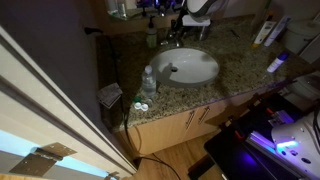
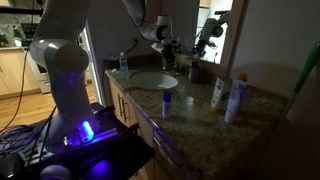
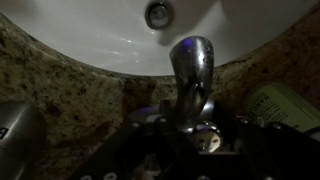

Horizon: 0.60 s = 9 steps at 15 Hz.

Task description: Open the tap

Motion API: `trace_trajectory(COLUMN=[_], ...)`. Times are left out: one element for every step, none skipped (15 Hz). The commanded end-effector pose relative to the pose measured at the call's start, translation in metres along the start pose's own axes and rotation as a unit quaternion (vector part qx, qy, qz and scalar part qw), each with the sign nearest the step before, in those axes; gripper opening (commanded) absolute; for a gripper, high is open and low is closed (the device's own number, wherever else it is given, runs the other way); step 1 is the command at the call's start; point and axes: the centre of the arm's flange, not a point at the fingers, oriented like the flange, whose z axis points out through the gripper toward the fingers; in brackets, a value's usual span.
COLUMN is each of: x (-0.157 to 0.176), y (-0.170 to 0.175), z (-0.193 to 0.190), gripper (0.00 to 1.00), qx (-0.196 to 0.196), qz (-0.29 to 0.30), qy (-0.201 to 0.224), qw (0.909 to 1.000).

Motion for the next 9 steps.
trace_trajectory(x=[0.003,0.003,0.002,0.002,0.001,0.001,0.002,0.004,0.007], y=[0.000,-0.002,-0.003,-0.003,-0.004,-0.004,-0.003,-0.003,-0.001], z=[-0.009,-0.010,-0.010,-0.011,-0.014,-0.017,-0.024,-0.031,-0.040], gripper=[0.18,0.10,0.05,0.07,0.07,0.07,0.07,0.07,0.07], qx=[-0.002,-0.002,-0.002,-0.003,-0.003,0.000,0.002,0.008,0.014], qz=[-0.010,-0.012,-0.013,-0.014,-0.015,-0.014,-0.010,-0.005,-0.001], qy=[0.026,0.028,0.026,0.024,0.026,0.027,0.035,0.041,0.051], qw=[0.9996,0.9995,0.9996,0.9996,0.9995,0.9995,0.9993,0.9991,0.9986])
